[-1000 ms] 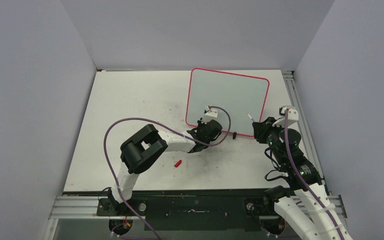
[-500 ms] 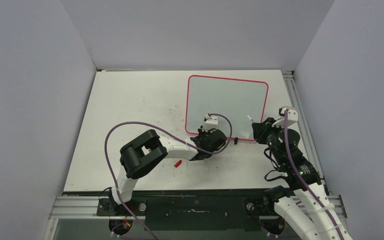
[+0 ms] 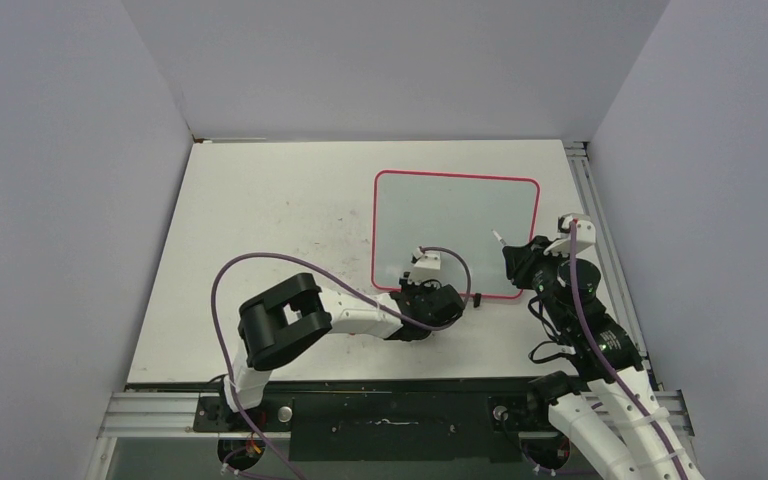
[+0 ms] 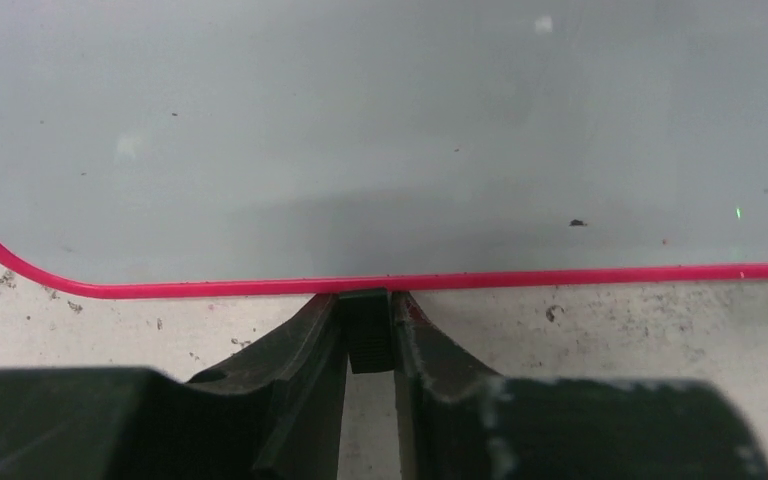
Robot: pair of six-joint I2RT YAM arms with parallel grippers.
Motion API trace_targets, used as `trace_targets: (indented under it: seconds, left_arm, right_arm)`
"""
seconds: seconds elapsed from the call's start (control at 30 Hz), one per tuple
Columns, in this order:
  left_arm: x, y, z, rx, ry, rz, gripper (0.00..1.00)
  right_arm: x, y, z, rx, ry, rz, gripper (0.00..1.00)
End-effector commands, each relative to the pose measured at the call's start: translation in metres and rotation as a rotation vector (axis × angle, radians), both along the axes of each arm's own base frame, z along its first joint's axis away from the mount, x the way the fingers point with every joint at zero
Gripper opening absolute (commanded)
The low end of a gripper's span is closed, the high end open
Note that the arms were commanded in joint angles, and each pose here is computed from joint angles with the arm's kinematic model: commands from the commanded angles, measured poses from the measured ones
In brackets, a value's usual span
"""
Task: Write a sentence on the whiteboard
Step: Move the whiteboard stand to the center of the board.
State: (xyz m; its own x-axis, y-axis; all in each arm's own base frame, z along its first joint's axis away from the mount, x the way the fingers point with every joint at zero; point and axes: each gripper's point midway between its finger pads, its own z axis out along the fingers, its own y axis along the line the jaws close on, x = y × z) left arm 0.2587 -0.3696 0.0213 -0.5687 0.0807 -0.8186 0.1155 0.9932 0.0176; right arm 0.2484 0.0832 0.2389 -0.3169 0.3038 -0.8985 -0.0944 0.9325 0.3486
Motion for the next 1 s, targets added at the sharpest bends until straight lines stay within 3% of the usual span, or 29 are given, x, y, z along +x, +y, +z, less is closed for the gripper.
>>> trace_targets:
  seconds: [0.0, 0.23, 0.47, 0.67, 0.97]
  left_arm:
    - [-0.04, -0.002, -0.009, 0.025, 0.118, -0.084, 0.25]
    - [-0.067, -0.005, -0.002, -0.01, 0.121, -0.12, 0.41]
    - [-0.085, -0.001, 0.02, -0.073, 0.101, -0.138, 0.64]
    - [-0.087, 0.005, 0.064, -0.143, 0.04, -0.198, 0.88]
    - [-0.078, 0.017, 0.126, -0.155, 0.071, -0.478, 0.92]
  right_arm:
    - [-0.001, 0.005, 0.019, 0.033, -0.068, 0.023, 0.05]
    - [-0.004, 0.005, 0.022, 0.041, -0.081, 0.031, 0.05]
    - [-0.006, 0.007, 0.027, 0.045, -0.096, 0.046, 0.05]
    - [-0.004, 0.005, 0.027, 0.022, -0.088, 0.039, 0.05]
    - [-0.004, 0.008, 0.039, 0.011, -0.134, 0.068, 0.05]
